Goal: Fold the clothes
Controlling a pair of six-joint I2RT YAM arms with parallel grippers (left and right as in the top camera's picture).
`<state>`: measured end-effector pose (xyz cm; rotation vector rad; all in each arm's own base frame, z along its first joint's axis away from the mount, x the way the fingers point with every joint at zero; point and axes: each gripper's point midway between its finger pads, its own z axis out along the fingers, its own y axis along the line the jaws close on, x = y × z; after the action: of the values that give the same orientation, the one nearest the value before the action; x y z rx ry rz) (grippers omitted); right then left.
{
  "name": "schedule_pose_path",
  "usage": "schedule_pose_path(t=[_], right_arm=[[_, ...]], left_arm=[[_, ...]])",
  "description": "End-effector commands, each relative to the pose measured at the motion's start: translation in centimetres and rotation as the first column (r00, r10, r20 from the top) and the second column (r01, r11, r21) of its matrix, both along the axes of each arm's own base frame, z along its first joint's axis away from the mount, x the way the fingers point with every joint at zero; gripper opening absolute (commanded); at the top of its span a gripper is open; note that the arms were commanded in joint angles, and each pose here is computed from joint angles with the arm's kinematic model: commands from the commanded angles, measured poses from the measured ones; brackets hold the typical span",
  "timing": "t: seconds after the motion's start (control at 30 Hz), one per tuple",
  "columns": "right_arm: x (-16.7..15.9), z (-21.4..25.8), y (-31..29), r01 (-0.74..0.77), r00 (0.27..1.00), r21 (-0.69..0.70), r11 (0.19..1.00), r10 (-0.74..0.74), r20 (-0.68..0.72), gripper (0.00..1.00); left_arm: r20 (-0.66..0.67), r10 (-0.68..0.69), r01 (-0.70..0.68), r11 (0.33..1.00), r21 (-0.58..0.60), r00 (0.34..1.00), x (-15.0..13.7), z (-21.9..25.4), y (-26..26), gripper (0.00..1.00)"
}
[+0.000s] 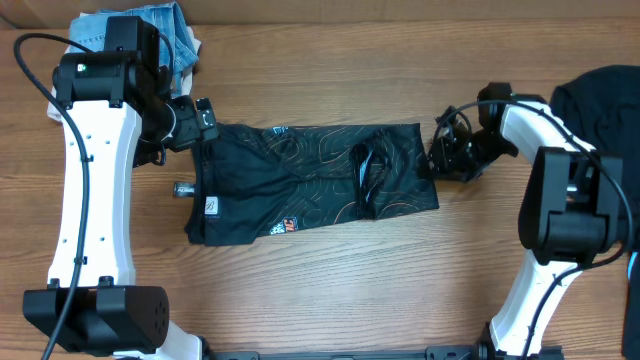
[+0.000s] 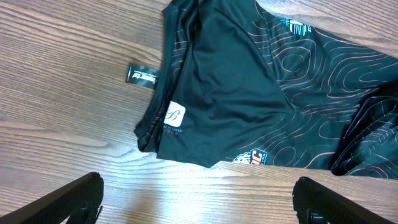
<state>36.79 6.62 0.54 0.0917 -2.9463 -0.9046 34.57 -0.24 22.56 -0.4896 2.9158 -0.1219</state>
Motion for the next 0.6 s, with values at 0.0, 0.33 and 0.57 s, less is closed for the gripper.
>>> schedule_pose_path(t=[0.0,0.33,0.57], right_arm=[[-0.4,-0.3,0.1,0.015,1.000,0.003,1.000,-0.015,-0.021,0.04],[2.3,1.3,-1.9,0.133,0.991,-0.145,0.980,-0.136,-0.011,0.04],[2.9,4.6,-2.2,0.157,0.987,-0.303,0.940,-0.135,0.090,0.04]], left_arm=[[0.021,0.004,-0.004,1.000,0.009,1.000,0.1,0.6,0.1,1.00],[0.014,0.004,-0.004,1.000,0.009,1.000,-0.1,0.6,0.1,1.00],[0.018,0.004,-0.004,1.000,0.009,1.000,0.0,0.6,0.1,1.00]])
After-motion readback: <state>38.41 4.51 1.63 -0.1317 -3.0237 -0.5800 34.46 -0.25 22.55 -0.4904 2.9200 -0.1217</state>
